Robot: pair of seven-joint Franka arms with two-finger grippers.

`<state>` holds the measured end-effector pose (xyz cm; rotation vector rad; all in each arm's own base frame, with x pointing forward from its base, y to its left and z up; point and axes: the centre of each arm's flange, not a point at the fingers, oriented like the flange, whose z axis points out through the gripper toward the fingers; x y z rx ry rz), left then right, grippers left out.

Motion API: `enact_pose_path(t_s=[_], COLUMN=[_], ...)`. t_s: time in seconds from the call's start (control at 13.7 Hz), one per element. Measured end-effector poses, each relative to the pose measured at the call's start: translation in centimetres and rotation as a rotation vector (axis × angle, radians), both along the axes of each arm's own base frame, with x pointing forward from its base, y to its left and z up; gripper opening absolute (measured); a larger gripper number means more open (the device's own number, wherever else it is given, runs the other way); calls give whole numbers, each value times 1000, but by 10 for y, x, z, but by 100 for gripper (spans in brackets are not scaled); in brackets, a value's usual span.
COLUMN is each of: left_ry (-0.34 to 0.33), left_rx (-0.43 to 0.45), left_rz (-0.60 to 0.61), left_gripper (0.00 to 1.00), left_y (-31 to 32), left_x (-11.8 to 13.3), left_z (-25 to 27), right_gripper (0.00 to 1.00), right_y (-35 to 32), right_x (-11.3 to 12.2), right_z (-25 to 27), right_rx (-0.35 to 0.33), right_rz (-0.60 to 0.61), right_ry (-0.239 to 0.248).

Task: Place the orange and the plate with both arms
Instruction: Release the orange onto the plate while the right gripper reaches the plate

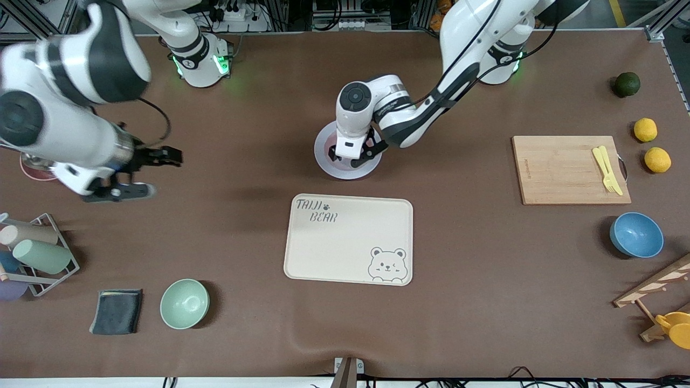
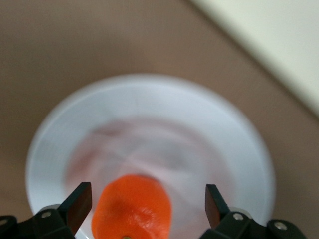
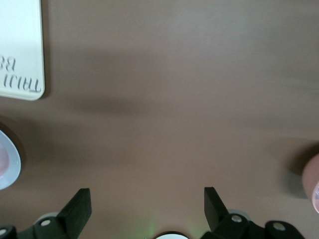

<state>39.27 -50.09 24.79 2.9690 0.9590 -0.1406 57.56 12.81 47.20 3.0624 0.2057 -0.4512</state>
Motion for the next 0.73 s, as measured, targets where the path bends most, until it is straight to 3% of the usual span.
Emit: enact_pose_path(t_s=[0.37,0.51,0.73], left_ry=[-215,-237,-251], left_rx=[31,72,99], left_rz=[74,48,-28], left_gripper=[100,100,100], left_y=[82,143,249], left_x=[80,127,196], left_z=[160,204,241], right_gripper=[100,100,100], right_y=[24,53,82], right_x=[8,11,12], right_z=[-45,-57,-118], right_rx=[115,211,283], right_rz=[-16,-28,-63], right_ry=[84,96,204])
